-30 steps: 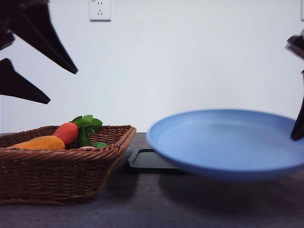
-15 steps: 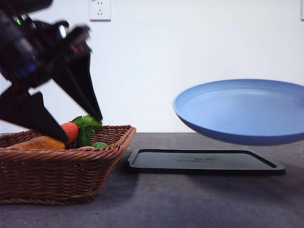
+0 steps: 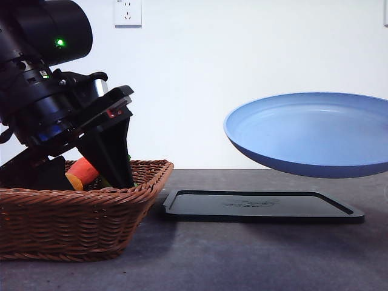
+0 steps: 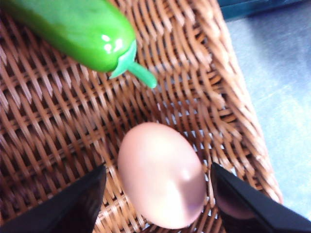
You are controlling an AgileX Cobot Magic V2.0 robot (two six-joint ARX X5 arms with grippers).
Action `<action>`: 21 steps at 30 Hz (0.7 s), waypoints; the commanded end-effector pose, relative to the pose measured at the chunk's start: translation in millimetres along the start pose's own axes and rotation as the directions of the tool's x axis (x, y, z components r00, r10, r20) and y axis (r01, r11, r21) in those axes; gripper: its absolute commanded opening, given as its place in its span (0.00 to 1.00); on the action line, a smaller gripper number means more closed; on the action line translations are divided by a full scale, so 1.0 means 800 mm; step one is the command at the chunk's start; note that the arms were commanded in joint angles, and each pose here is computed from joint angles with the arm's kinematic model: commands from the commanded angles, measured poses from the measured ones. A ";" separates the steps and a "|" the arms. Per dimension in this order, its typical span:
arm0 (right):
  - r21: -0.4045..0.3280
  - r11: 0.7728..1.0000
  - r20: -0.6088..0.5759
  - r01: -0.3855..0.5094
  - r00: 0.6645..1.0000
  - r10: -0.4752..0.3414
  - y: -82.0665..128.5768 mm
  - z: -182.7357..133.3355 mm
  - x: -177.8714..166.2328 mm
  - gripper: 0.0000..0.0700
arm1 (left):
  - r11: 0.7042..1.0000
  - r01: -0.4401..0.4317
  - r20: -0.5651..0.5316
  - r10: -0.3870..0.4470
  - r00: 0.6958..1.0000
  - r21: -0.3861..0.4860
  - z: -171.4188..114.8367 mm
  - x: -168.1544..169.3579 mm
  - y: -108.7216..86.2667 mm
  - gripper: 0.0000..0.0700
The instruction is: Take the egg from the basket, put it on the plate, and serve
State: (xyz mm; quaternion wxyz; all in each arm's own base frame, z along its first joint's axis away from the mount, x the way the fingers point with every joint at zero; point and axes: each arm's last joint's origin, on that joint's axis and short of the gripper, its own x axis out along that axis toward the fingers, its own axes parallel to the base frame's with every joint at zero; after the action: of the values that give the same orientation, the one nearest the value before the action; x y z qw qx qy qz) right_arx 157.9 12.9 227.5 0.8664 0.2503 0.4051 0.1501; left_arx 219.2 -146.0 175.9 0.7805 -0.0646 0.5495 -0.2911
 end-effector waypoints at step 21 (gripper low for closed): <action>0.002 0.999 0.000 -0.042 0.999 0.042 0.005 0.005 -0.003 0.00 | 0.998 -0.018 -0.063 0.022 0.998 0.068 0.023 -0.025 -0.015 0.36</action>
State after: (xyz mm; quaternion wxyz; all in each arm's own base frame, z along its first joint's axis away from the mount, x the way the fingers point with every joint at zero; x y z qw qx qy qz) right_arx 157.3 13.6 227.4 0.8618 0.2546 0.4082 0.1605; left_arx 222.5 -146.4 196.5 0.7636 -0.0395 0.5757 -0.2896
